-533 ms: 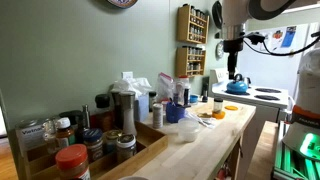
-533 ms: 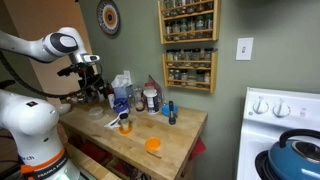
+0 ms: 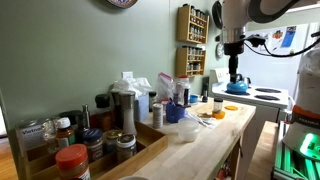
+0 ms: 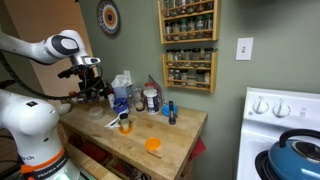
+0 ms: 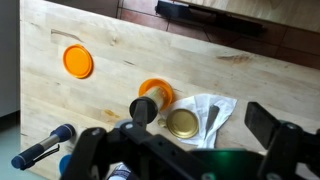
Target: Move the salt cellar to the right side of the counter.
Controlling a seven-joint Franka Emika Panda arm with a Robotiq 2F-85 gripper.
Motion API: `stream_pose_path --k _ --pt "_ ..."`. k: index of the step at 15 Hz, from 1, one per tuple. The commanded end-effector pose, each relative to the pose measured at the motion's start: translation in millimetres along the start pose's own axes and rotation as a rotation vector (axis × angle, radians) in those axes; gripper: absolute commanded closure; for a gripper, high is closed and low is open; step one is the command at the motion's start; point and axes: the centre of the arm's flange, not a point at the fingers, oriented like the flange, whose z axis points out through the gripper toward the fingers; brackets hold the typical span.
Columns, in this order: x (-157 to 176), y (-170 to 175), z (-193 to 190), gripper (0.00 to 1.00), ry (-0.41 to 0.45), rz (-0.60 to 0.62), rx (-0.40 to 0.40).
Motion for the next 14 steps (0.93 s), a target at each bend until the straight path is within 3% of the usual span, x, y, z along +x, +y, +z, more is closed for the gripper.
stream_pose_path --k 1,5,9,10,11,14 --pt "4 -26 -12 0.00 0.039 -0.050 0.074" --pt "18 -97 -56 0.00 0.150 -0.196 0.236" --pt "53 -166 -97 0.00 0.241 -0.277 0.415" --pt "57 -166 -96 0.00 0.247 -0.297 0.435" --pt "26 -149 -96 0.00 0.273 -0.253 0.370" --pt "47 -161 -95 0.00 0.256 -0.276 0.404"
